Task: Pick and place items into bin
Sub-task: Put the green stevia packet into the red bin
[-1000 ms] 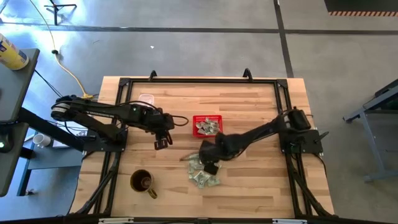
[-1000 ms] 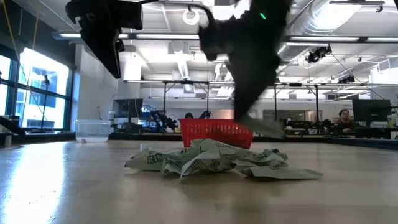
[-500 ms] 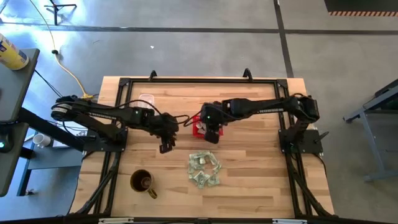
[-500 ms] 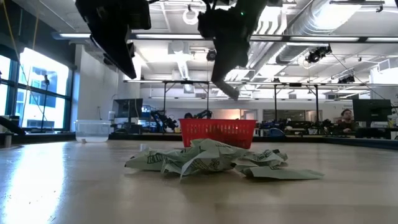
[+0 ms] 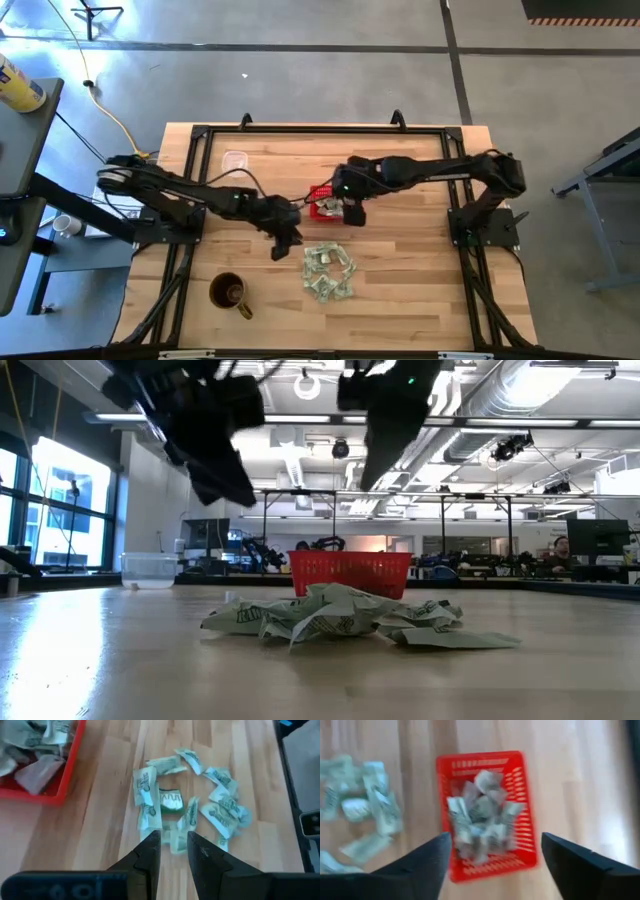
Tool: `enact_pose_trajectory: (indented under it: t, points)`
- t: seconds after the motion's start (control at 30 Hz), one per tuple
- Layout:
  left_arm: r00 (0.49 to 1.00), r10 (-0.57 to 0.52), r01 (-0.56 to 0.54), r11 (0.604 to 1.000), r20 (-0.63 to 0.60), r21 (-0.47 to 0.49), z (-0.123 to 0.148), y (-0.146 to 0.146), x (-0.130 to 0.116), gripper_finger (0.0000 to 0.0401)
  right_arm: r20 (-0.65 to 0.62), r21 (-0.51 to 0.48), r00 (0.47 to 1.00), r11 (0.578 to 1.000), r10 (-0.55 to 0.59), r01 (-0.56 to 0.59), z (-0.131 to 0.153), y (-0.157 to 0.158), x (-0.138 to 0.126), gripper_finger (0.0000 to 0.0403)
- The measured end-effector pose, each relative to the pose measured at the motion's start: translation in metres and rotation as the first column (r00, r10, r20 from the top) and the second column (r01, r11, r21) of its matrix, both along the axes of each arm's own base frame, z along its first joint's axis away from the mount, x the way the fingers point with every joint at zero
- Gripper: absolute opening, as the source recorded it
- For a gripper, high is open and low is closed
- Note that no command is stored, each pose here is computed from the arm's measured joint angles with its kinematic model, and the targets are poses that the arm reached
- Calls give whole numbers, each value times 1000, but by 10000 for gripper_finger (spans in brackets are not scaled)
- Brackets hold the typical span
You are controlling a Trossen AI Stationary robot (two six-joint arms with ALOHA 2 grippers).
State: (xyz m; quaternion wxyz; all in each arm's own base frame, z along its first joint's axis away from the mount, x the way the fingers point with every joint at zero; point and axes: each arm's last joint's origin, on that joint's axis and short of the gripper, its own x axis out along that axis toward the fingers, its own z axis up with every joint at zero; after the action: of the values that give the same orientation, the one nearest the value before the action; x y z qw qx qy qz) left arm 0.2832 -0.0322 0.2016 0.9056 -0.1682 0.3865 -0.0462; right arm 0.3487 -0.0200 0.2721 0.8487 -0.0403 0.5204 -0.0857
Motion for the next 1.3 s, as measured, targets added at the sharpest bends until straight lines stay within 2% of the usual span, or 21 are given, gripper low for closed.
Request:
enact_pose_trajectory:
  t: [0.07,0.13,0.23,0.43,0.57,0.73,0.87,0.97,1.13,1.3]
  points:
    - [1000,4,-4,1000,0,-8,1,-1,14,131,-17,-78,1000,997,21,-23,5,8,-11,329]
    - [1000,-5,5,1000,6,1,4,-3,27,131,-17,-115,1000,993,22,-24,8,15,-23,342]
    - [999,-40,39,999,17,27,4,-5,47,131,-6,-104,1000,994,-30,29,6,21,-40,349]
    - [996,-86,86,996,-16,-23,-11,-3,79,131,19,-56,990,989,-137,138,-5,34,-74,351]
    - [995,-79,81,997,-59,22,-29,-2,93,131,37,-64,982,981,-183,185,-11,42,-89,351]
    - [990,-87,93,994,-110,52,-49,-4,106,131,72,-66,975,974,-210,215,-17,47,-96,351]
    - [977,-22,56,986,-211,159,-61,0,109,128,100,-84,968,968,-230,238,-16,49,-98,350]
    - [976,4,38,982,-219,185,-53,4,111,102,120,-112,963,960,-241,255,-15,49,-98,350]
    - [964,1,50,981,-265,188,-44,3,112,32,135,-126,959,956,-249,266,-15,49,-97,348]
    - [950,-3,74,973,-312,216,-34,0,113,22,150,-153,955,948,-257,279,-14,48,-97,347]
